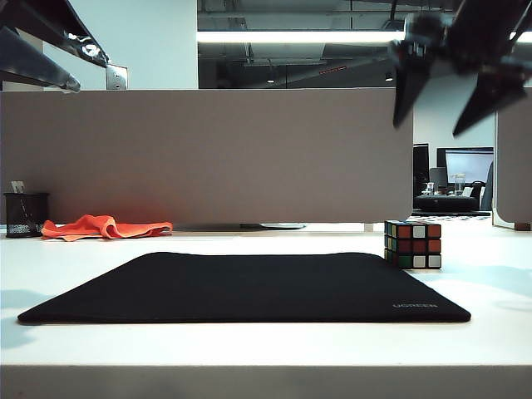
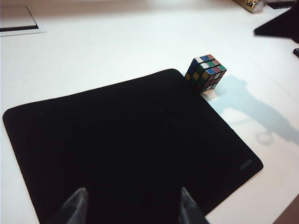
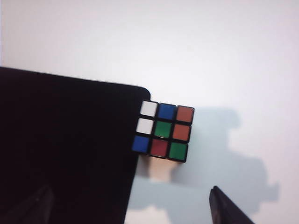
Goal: Pick up the cube on the right side of the mouse pad, then place it in the center of the mouse pad.
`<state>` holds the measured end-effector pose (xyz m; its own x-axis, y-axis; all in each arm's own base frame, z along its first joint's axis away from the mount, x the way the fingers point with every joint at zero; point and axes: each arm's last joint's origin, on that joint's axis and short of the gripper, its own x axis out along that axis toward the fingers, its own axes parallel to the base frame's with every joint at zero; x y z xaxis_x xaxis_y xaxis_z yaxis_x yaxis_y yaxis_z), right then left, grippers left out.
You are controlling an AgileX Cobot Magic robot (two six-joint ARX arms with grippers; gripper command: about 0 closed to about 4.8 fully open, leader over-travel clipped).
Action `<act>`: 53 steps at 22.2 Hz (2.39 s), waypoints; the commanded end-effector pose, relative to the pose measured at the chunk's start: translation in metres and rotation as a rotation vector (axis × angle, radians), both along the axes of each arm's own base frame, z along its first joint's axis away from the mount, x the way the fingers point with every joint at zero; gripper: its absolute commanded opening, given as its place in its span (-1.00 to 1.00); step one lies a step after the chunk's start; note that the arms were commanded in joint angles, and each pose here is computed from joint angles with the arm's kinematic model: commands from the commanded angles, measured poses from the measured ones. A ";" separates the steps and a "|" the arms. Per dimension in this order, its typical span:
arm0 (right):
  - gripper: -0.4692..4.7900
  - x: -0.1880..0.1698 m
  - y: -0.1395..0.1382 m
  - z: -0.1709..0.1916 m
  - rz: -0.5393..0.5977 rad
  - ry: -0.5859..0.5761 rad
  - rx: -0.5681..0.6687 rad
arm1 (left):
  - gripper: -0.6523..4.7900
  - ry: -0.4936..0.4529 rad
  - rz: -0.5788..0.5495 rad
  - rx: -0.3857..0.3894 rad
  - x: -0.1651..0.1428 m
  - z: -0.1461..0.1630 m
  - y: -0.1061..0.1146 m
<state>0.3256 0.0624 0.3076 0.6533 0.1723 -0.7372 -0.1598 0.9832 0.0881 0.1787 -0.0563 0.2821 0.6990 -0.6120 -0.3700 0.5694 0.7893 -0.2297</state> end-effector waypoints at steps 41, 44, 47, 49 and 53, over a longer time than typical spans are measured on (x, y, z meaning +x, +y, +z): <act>0.69 0.071 0.015 -0.087 -0.105 0.194 -0.014 | 0.15 -0.001 -0.010 0.007 0.000 0.001 0.000; 0.47 0.071 0.015 -0.087 -0.104 0.196 -0.013 | 0.15 -0.001 -0.010 0.007 0.000 0.001 0.000; 0.45 0.070 0.014 -0.088 -0.104 0.202 -0.014 | 0.15 -0.001 -0.010 0.007 0.000 0.001 0.000; 0.45 0.070 0.014 -0.088 -0.104 0.203 -0.015 | 0.15 -0.001 -0.010 0.007 0.000 0.001 0.000; 0.44 0.069 0.014 -0.085 -0.105 0.199 -0.015 | 0.15 -0.001 -0.010 0.007 0.000 0.001 0.000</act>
<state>0.3953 0.0758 0.2163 0.4948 0.0914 -0.8642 -0.0330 0.9957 0.0864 0.1784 -0.0562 0.2804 0.6922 -0.6107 -0.3846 0.5684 0.7897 -0.2309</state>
